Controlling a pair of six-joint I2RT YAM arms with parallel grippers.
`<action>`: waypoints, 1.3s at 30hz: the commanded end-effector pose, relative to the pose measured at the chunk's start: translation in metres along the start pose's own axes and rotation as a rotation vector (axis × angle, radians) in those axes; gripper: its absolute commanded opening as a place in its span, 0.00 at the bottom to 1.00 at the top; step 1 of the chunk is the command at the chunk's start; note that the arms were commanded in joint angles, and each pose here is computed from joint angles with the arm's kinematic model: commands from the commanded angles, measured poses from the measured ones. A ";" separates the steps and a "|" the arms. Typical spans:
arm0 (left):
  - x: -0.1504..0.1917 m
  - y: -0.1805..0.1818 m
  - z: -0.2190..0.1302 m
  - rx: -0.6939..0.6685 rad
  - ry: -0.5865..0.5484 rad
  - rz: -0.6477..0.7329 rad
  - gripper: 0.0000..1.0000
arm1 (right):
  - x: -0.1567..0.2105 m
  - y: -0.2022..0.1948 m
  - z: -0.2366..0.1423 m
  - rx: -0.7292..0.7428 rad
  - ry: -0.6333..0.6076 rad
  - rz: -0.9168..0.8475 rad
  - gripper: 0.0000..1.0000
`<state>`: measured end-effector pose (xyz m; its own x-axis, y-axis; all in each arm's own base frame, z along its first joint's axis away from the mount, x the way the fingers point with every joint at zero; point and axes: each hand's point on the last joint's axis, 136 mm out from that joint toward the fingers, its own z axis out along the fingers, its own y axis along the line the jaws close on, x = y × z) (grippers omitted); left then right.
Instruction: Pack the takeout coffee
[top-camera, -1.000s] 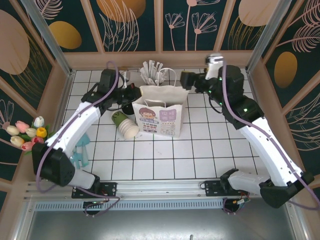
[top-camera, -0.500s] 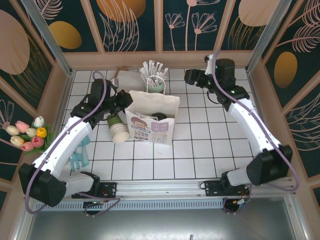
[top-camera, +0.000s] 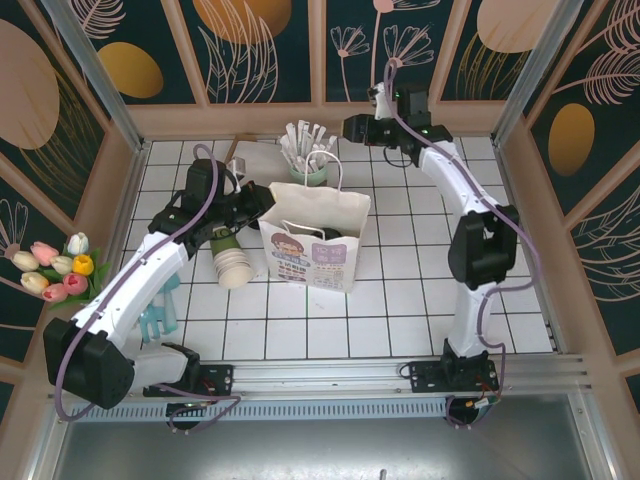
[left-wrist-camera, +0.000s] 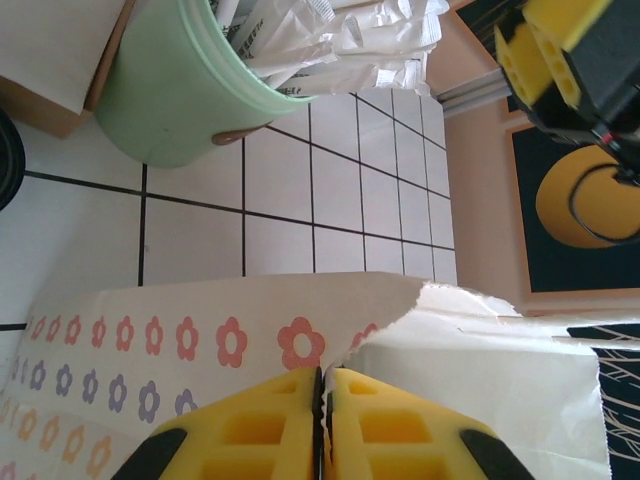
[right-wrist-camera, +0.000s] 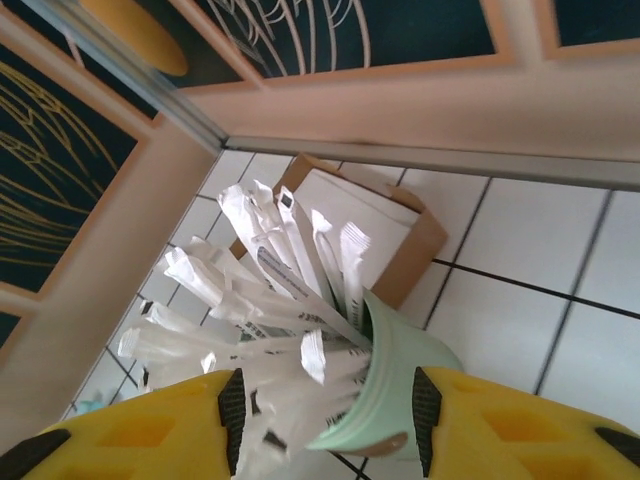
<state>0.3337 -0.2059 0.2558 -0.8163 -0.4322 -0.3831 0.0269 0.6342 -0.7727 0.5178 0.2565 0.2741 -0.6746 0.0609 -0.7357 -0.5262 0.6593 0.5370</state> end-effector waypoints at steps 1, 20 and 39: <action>0.004 -0.003 0.002 0.026 0.010 -0.020 0.15 | 0.005 0.021 0.018 -0.087 0.061 0.005 0.48; 0.006 0.008 0.011 -0.022 0.038 0.052 0.25 | -0.016 0.036 0.029 -0.056 -0.008 -0.086 0.00; -0.038 -0.038 -0.022 0.073 -0.144 0.295 0.94 | -0.096 0.167 -0.175 0.056 -0.382 -0.460 0.00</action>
<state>0.3456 -0.2081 0.2719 -0.7764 -0.3184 -0.5439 0.2001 0.6938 -0.6918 0.4253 0.2423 0.4946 -0.2197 0.0775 -0.9725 -0.7047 0.6768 0.2131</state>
